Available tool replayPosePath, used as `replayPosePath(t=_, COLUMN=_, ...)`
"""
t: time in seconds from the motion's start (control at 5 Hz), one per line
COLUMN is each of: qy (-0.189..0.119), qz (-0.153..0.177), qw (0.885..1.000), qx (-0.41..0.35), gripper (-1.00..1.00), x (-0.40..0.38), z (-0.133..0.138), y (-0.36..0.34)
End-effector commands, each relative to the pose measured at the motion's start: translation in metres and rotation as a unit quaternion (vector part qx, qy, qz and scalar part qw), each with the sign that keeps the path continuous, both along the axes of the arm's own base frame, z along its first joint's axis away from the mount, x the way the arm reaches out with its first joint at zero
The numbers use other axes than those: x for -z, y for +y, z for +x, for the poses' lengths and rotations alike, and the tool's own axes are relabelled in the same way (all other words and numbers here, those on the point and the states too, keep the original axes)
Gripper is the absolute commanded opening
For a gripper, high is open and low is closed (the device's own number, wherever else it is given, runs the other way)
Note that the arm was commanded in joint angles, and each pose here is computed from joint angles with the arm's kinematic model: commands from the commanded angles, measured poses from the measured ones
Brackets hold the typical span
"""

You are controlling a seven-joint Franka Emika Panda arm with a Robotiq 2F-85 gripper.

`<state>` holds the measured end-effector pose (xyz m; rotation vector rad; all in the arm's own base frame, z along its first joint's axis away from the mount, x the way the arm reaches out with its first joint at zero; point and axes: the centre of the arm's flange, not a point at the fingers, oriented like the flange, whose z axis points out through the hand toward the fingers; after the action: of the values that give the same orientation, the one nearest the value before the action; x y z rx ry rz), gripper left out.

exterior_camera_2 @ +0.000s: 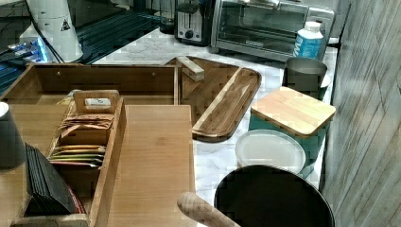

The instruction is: Close the drawer.

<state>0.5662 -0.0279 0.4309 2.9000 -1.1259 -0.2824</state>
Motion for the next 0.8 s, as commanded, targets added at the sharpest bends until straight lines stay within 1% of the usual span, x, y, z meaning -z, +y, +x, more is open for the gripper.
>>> replayPosePath(t=0.2, qy=-0.009, qz=0.000, qw=1.000, qx=0.000, gripper=-1.00, x=-0.009, z=-0.001, y=0.000)
replayPosePath(t=0.6, qy=-0.009, qz=0.000, qw=1.000, qx=0.000, gripper=-1.00, x=-0.009, z=-0.001, y=0.000)
replayPosePath(t=0.8, qy=-0.011, qz=-0.002, qw=0.999, qx=-0.039, gripper=-1.00, x=0.012, z=-0.019, y=0.013)
